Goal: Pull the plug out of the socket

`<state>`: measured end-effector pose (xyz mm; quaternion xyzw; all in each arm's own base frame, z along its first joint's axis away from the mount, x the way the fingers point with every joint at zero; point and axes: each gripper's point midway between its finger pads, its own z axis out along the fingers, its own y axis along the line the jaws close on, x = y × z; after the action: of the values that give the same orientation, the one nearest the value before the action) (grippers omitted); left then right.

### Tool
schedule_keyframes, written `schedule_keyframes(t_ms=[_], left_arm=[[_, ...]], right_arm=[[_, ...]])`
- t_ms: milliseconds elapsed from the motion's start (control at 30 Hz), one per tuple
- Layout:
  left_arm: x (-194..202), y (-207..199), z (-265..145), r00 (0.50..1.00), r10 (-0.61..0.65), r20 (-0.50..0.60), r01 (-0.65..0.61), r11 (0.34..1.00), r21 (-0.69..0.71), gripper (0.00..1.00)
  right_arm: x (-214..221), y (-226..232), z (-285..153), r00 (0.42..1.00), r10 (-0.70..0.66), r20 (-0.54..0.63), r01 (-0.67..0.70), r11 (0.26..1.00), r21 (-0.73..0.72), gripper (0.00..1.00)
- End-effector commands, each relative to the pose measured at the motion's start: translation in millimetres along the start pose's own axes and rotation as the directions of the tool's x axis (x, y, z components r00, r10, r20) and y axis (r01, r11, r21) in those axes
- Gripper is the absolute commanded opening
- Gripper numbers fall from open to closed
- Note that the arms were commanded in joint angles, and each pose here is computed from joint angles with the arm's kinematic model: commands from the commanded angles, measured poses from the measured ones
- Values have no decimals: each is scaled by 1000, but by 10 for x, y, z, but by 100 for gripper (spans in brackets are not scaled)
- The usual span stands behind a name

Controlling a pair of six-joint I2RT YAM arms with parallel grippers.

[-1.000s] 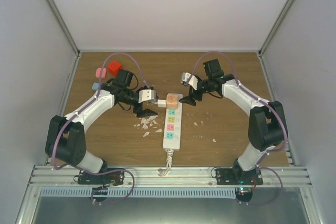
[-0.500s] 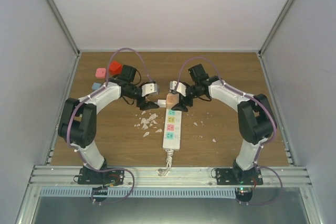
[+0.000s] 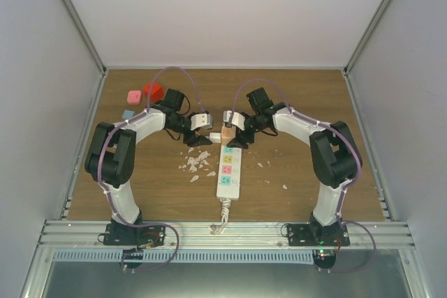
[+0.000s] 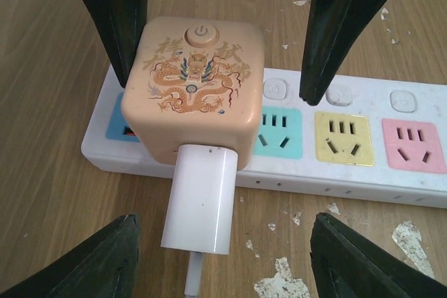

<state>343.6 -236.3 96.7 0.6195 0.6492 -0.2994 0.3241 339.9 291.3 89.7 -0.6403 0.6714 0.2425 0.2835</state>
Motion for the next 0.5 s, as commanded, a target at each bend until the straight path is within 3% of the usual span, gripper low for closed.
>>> schedule_keyframes(t_ms=[0, 467], left_arm=[[-80, 109, 1, 997, 61, 39, -60, 998, -23, 66], [-22, 124, 189, 998, 69, 5, -69, 997, -37, 55]], right_arm=[[-21, -14, 98, 1000, -10, -2, 10, 1000, -7, 85], [53, 43, 141, 1000, -9, -14, 9, 1000, -21, 61]])
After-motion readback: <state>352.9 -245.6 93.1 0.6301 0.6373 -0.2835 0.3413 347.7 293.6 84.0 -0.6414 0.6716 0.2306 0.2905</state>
